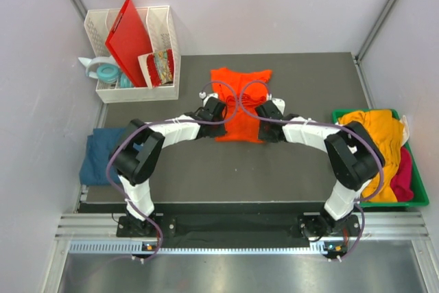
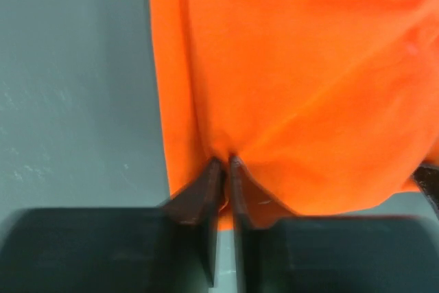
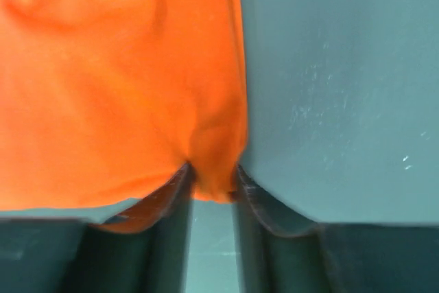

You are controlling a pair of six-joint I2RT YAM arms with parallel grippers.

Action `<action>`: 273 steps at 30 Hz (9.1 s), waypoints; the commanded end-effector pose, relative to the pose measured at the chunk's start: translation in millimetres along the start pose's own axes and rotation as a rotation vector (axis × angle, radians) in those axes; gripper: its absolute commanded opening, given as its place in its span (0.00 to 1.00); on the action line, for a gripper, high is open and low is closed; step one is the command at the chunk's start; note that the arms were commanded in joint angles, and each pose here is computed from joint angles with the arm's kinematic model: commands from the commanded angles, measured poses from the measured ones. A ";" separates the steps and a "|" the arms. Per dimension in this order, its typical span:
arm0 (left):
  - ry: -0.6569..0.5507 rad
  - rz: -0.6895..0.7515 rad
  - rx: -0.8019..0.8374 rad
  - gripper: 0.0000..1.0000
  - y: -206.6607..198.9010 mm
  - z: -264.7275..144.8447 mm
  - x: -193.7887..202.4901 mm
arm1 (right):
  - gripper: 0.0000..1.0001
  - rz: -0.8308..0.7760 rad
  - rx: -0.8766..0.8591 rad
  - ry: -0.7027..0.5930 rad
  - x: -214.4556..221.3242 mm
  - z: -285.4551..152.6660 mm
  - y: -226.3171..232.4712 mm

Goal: Fold and stack the t-shirts
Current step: Fold the folded rectangular tshirt in 1/3 of the way, then grab one side of the 2/3 rectangular tshirt with both arms, then fold the long partially folded tshirt into a neat square

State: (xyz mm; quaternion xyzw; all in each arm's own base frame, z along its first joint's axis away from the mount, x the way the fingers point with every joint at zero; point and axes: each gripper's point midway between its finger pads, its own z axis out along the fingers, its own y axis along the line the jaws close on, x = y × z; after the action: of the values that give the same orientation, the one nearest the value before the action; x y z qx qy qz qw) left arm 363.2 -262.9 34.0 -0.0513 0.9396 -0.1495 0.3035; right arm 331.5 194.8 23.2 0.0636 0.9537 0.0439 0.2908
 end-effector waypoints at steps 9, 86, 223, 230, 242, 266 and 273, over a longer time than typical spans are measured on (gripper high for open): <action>0.108 0.022 0.026 0.00 12.3 -36.4 53.6 | 0.00 0.012 0.001 0.111 65.4 -29.0 -10.3; -0.117 0.124 0.161 0.00 -12.7 -118.2 31.9 | 0.00 -0.025 -0.041 -0.259 -119.3 -35.8 77.7; 0.333 0.111 -0.080 0.12 56.8 -97.7 182.7 | 0.00 -0.032 0.073 0.190 182.2 -95.2 -36.8; 0.319 0.116 -0.078 0.00 68.0 -114.5 183.4 | 0.00 -0.036 0.069 0.176 179.4 -99.4 -37.2; 0.052 0.134 0.079 0.00 15.9 -176.2 98.1 | 0.00 -0.046 0.010 -0.058 108.4 -148.5 -0.2; -0.290 0.079 -0.070 0.00 -1.6 -116.7 -75.3 | 0.00 0.030 0.110 -0.292 -98.5 -112.8 -5.4; -0.278 0.095 -0.130 0.00 2.3 -69.8 -117.8 | 0.00 0.036 0.151 -0.267 -152.0 -61.2 -2.1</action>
State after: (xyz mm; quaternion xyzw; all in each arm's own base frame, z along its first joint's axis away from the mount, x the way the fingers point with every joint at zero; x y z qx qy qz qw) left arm 377.9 -231.2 143.3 -0.0495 0.9063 -0.1006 0.4075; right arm 379.8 185.9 146.2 0.1106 0.9155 -0.0008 0.3868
